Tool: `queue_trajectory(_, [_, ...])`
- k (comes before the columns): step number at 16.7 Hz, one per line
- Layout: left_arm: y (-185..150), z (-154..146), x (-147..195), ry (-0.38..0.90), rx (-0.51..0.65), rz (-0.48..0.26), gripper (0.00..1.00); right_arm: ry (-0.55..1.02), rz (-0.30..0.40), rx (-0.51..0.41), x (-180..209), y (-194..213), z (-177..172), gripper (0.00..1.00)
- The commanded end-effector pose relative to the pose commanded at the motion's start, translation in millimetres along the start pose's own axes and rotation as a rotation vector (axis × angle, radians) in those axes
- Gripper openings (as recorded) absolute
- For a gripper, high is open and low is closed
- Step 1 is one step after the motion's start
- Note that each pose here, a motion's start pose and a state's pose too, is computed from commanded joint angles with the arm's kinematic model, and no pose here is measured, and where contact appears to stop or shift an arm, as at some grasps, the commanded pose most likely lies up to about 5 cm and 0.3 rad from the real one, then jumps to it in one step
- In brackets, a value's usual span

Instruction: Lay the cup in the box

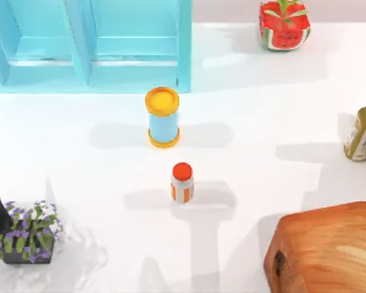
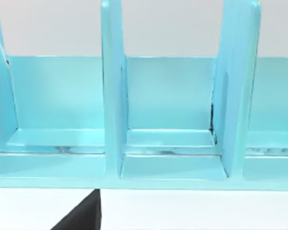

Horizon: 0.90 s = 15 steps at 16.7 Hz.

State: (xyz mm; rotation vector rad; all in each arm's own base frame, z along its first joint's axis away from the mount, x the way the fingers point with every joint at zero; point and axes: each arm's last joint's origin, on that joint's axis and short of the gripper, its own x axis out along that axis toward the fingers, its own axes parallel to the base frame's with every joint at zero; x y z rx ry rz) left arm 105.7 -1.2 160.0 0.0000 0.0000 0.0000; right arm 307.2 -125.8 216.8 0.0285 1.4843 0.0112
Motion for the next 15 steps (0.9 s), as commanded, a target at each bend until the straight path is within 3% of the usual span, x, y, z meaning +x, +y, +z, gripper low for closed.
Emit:
queue_trajectory(9, [0.0, 0.0, 0.0, 0.0, 0.0, 0.0, 1.0, 0.0, 0.0, 0.0, 0.0, 0.0, 0.0, 0.98])
queue_trajectory(15, [0.0, 0.0, 0.0, 0.0, 0.0, 0.0, 1.0, 0.0, 0.0, 0.0, 0.0, 0.0, 0.0, 1.0])
